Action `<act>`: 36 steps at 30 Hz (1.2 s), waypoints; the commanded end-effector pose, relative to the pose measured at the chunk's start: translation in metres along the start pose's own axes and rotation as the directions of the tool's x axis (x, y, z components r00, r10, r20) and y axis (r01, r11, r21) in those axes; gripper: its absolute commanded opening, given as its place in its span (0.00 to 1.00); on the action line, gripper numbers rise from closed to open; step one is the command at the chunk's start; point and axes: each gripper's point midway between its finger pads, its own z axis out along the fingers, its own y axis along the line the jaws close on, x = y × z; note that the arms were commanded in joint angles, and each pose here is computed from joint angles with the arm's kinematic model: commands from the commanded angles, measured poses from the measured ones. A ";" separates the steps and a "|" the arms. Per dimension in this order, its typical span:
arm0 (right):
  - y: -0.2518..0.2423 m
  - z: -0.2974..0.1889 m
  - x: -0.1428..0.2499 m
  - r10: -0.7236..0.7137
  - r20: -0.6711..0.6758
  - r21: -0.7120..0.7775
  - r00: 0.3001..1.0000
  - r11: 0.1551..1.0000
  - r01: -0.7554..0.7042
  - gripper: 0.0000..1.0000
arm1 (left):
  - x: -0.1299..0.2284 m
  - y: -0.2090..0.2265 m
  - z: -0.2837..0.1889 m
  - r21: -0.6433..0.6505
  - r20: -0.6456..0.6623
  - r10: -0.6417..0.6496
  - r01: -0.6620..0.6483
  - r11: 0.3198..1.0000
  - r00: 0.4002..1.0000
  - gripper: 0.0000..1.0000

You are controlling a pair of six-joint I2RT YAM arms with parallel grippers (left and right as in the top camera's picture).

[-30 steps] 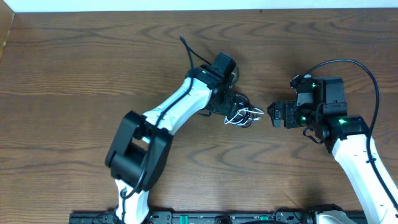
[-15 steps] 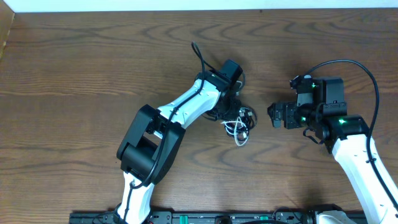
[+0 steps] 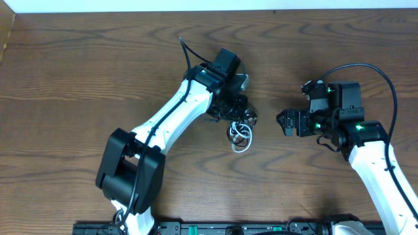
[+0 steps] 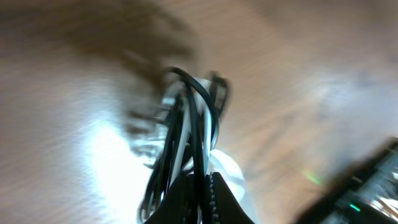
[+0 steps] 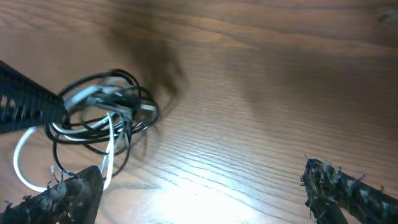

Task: Untangle cables
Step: 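Bring right gripper to the bundle and grasp a black cable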

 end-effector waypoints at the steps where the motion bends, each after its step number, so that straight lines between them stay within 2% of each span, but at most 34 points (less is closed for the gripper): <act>1: 0.012 0.003 -0.004 0.006 -0.009 -0.065 1.000 0.998 -0.006 0.99 | 0.015 -0.035 0.000 0.175 -0.062 0.060 -0.048 0.983 0.996 0.08; 6: 0.006 0.019 0.007 0.028 -0.071 -0.061 0.997 0.998 -0.032 0.99 | 0.023 -0.054 0.001 0.249 -0.075 0.132 -0.110 0.962 0.988 0.07; 12: 0.020 0.041 0.025 0.033 -0.175 -0.145 0.984 0.988 -0.059 0.98 | 0.023 -0.047 0.004 0.208 -0.071 0.143 -0.125 0.970 0.987 0.07; 14: 0.022 0.048 0.033 0.031 -0.210 -0.146 0.977 0.987 -0.063 0.92 | 0.022 -0.041 0.005 0.173 -0.072 0.139 -0.125 0.977 0.988 0.07; 16: 0.023 0.054 0.039 0.051 -0.241 -0.143 0.969 0.986 -0.087 0.90 | 0.024 -0.038 0.006 0.155 -0.078 0.133 -0.120 0.981 0.988 0.08; 21: 0.029 0.066 0.053 0.110 -0.310 -0.124 0.944 0.980 -0.155 0.73 | 0.028 -0.032 0.007 0.130 -0.096 0.122 -0.109 0.986 0.988 0.08; 26: 0.038 0.080 0.067 0.160 -0.370 -0.100 0.915 0.972 -0.210 0.73 | 0.030 -0.033 0.008 0.130 -0.102 0.123 -0.110 0.986 0.987 0.07; 31: 0.042 0.093 0.078 0.288 -0.418 -0.032 0.862 0.943 -0.331 0.72 | 0.034 -0.035 0.011 0.130 -0.112 0.130 -0.116 0.985 0.985 0.07; 36: 0.037 0.103 0.083 0.371 -0.419 0.034 0.829 0.919 -0.394 0.40 | 0.041 -0.031 0.016 0.107 -0.132 0.128 -0.114 0.988 0.983 0.07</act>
